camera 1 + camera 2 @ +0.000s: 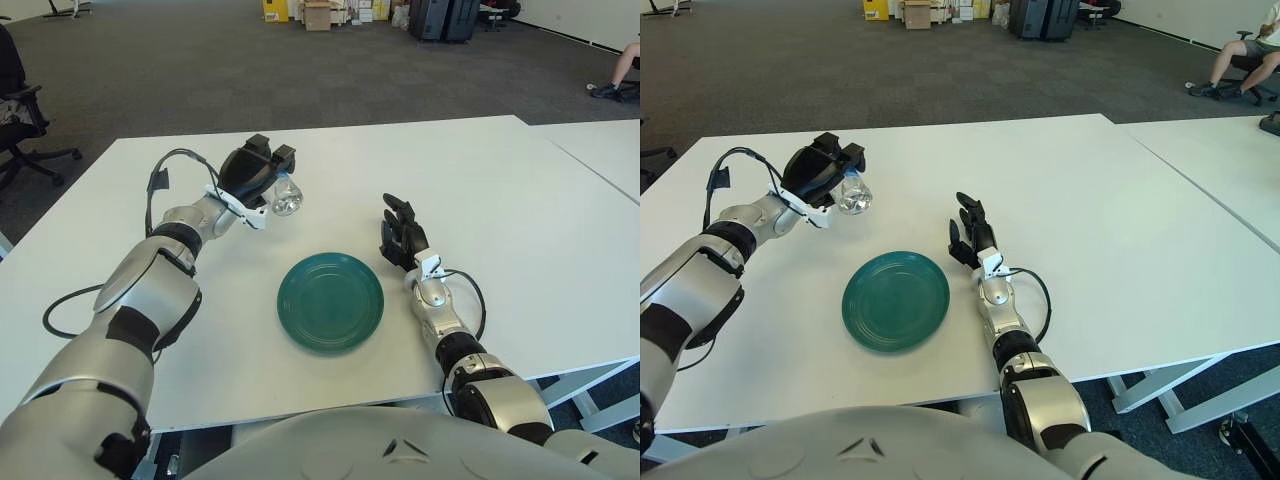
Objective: Put the bottle into the plate.
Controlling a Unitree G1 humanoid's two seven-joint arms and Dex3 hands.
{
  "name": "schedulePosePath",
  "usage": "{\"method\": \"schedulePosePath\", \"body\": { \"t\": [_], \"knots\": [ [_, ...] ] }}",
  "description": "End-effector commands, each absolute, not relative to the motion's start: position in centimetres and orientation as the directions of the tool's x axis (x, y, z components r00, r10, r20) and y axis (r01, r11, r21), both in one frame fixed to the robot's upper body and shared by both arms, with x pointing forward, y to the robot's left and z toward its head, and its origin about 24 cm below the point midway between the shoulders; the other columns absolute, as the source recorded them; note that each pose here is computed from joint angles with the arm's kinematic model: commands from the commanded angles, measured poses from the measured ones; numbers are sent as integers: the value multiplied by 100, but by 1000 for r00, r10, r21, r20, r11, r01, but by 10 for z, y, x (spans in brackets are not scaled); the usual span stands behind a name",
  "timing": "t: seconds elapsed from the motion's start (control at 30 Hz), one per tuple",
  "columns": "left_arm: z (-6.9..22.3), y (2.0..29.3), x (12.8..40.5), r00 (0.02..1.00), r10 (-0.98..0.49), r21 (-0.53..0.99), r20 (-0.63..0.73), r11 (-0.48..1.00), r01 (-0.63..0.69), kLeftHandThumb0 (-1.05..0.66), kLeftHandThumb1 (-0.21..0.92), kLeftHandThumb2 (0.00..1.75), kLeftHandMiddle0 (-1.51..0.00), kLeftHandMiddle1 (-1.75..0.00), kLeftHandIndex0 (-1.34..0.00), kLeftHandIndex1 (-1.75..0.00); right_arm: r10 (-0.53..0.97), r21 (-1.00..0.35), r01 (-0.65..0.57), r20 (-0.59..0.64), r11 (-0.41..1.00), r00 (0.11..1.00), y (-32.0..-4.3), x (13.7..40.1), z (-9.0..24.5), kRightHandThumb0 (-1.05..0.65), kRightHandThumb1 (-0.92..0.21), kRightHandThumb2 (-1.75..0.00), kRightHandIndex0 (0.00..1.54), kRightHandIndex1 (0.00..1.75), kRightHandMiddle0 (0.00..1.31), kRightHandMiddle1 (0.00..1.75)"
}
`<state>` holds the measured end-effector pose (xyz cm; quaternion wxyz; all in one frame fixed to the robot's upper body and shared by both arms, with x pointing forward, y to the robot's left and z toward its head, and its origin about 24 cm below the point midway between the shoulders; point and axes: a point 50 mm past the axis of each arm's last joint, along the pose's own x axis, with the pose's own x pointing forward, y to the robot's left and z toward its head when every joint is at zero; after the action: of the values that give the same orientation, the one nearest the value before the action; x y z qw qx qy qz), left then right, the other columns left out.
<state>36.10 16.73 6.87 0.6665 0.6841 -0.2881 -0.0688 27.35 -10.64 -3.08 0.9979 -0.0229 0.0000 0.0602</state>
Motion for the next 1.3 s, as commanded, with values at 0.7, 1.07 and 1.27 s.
{"method": "schedulePosePath", "body": {
  "t": [0.7, 1.07, 1.27],
  "knots": [
    [87, 129, 341, 551, -726, 911, 410, 301, -281, 0, 13, 152, -76, -170, -52, -175, 76, -41, -83, -153, 996, 985, -129, 251, -62, -72, -92, -83, 23, 0, 0, 61],
    [76, 124, 332, 507, -775, 923, 378, 274, -269, 0, 13, 152, -77, -168, -52, -175, 82, -24, -85, -107, 996, 991, -127, 252, -58, -72, -92, -84, 23, 0, 0, 60],
    [71, 124, 329, 514, -785, 936, 347, 255, -242, 0, 14, 151, -77, -168, -52, -175, 65, -22, -68, -118, 997, 991, -127, 252, -59, -70, -92, -84, 23, 0, 0, 60]
  ]
}}
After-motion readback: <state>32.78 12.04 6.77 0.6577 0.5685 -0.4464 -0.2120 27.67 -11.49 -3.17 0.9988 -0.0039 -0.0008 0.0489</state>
